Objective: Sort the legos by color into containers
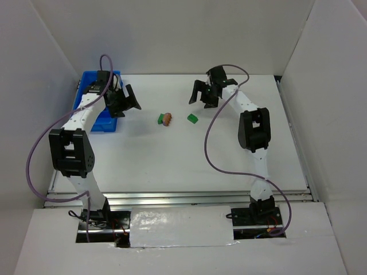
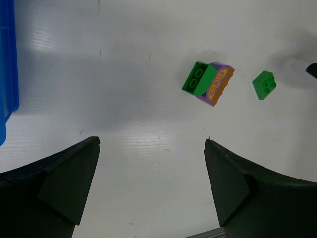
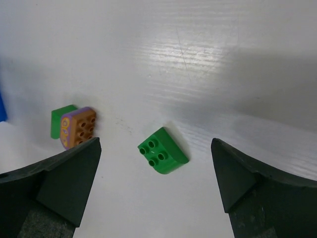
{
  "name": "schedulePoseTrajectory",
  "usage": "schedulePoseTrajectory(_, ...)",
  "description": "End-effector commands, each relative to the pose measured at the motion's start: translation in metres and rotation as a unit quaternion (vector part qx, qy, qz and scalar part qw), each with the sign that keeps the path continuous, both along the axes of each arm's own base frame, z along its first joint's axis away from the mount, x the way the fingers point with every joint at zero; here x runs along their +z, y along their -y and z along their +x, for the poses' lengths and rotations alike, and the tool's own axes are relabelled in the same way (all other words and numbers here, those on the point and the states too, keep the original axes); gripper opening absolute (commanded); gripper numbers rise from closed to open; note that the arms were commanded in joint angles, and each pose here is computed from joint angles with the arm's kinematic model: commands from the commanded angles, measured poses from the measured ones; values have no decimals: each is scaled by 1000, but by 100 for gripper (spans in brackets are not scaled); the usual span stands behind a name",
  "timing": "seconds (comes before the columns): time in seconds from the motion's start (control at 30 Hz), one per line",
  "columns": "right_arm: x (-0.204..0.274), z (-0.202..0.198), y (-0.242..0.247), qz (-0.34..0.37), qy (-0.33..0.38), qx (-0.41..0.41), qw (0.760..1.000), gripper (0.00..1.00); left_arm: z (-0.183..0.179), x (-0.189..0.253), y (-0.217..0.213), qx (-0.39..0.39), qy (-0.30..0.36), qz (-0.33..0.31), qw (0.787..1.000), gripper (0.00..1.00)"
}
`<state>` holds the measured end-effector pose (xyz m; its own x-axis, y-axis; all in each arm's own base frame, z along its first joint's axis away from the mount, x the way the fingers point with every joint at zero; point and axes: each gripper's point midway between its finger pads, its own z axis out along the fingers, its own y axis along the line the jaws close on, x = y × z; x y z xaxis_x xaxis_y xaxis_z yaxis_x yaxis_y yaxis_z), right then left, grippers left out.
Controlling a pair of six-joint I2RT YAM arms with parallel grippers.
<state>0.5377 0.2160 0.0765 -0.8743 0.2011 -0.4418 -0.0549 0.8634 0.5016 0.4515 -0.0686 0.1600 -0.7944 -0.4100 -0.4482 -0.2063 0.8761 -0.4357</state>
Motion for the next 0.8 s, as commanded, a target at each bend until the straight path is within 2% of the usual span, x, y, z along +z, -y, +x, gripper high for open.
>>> schedulePoseTrajectory(0.0,17,-6,11,-78,30,38,996,100,-4,18,-1,1,23,-8,1000,100)
schedulePoseTrajectory(0.17,-2,-22,-21,-104,24,89,990,100,-7,27,8,-8,28,-36,999,100)
schedulePoseTrajectory(0.27,-7,-30,-36,-125,28,98,987,99,-13,28,16,-13,30,-58,998,99)
schedulePoseTrajectory(0.4,-17,-22,-51,-118,29,95,988,97,-27,18,28,-22,15,-98,995,99)
schedulePoseTrajectory(0.47,-19,-18,-51,-137,33,89,986,96,-30,22,36,-30,19,-123,992,100)
schedulePoseTrajectory(0.63,-40,-22,-25,-212,21,52,976,94,-37,26,33,-26,28,-113,993,100)
schedulePoseTrajectory(0.77,-37,-18,-23,-215,28,52,975,95,-40,24,34,-28,29,-117,992,99)
